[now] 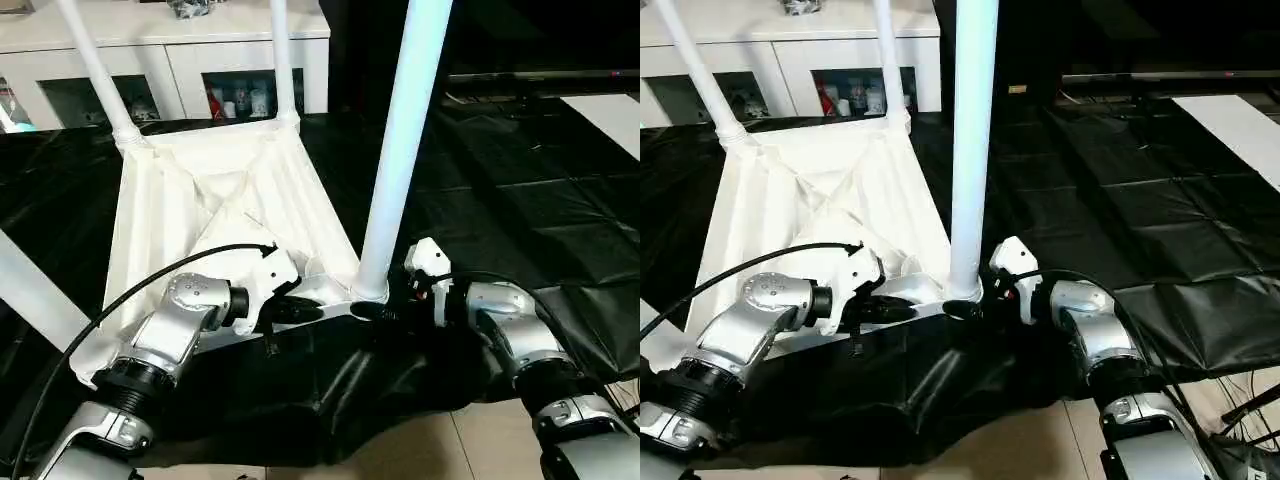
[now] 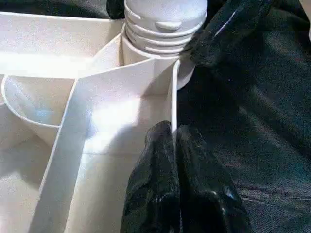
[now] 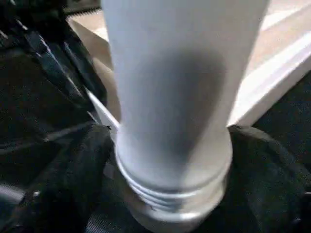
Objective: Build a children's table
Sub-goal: Rotate leg to tighten
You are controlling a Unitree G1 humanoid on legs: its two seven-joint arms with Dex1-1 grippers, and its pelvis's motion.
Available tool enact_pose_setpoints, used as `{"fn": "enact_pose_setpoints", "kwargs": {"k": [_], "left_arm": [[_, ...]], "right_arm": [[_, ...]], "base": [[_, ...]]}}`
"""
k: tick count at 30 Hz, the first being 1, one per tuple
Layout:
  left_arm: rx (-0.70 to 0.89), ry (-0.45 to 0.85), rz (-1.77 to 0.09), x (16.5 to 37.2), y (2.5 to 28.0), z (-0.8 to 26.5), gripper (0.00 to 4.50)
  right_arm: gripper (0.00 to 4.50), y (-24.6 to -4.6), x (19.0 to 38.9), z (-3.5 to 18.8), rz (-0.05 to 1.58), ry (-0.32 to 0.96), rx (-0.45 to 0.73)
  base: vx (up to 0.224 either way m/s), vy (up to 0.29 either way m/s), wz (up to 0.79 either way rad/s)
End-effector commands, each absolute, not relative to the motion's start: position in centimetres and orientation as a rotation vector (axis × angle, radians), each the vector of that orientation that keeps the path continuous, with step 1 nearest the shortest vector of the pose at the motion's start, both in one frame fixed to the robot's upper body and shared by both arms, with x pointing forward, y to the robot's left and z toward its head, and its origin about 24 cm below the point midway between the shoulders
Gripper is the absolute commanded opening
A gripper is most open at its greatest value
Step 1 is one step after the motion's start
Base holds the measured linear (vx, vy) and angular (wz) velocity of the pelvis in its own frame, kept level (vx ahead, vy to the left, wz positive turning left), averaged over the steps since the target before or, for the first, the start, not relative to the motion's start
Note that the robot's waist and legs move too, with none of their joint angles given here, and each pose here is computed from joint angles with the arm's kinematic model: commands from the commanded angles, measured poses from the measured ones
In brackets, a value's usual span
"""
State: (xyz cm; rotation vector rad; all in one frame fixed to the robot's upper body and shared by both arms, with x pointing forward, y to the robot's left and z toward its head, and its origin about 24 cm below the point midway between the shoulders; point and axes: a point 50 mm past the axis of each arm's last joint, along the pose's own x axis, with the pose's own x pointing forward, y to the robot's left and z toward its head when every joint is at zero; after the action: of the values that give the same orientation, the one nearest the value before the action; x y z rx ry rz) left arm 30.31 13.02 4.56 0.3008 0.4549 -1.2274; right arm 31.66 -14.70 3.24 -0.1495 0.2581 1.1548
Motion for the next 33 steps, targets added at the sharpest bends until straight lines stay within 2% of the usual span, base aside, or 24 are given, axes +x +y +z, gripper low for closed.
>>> {"fn": "enact_pose_setpoints", "kwargs": {"k": [1,6,9,11,21,25,29,30,33], "left_arm": [[0.267,0.503,-1.264,29.6,12.8,3.6,0.0],[0.266,0.506,-1.261,29.5,13.0,3.5,0.0],[0.266,0.51,-1.259,29.4,13.0,3.5,0.0],[0.266,0.512,-1.259,29.3,13.1,3.5,0.0],[0.266,0.522,-1.266,29.2,12.9,3.4,0.0],[0.258,0.525,-1.248,29.5,12.5,3.2,0.0],[0.257,0.519,-1.162,30.4,11.6,2.9,0.0],[0.257,0.519,-1.162,30.4,11.6,2.9,0.0],[0.247,0.515,-1.043,31.5,10.1,2.7,0.0]], "right_arm": [[3.62,-14.4,31.9,3.9,1.186,0.246,-0.14],[3.1,-14.2,31.8,3.7,1.203,0.25,-0.135],[3.04,-14.3,31.9,3.6,1.202,0.251,-0.134],[2.78,-14.3,31.9,3.6,1.201,0.252,-0.131],[2.74,-14.1,31.7,3.0,1.164,0.246,-0.115],[2.73,-13.2,32.0,2.4,1.034,0.212,-0.062],[2.73,-11.5,32.2,1.4,0.86,0.195,0.027],[2.73,-11.5,32.2,1.4,0.86,0.195,0.027],[2.73,-9.7,32.9,0.5,0.576,0.217,0.103]], "base": [[0.0,0.0,0.0],[0.0,0.0,0.0],[0.0,0.0,0.0],[0.0,0.0,0.0],[0.0,0.0,0.0],[0.0,0.0,0.0],[0.0,0.0,0.0],[0.0,0.0,0.0],[0.0,0.0,0.0]]}}
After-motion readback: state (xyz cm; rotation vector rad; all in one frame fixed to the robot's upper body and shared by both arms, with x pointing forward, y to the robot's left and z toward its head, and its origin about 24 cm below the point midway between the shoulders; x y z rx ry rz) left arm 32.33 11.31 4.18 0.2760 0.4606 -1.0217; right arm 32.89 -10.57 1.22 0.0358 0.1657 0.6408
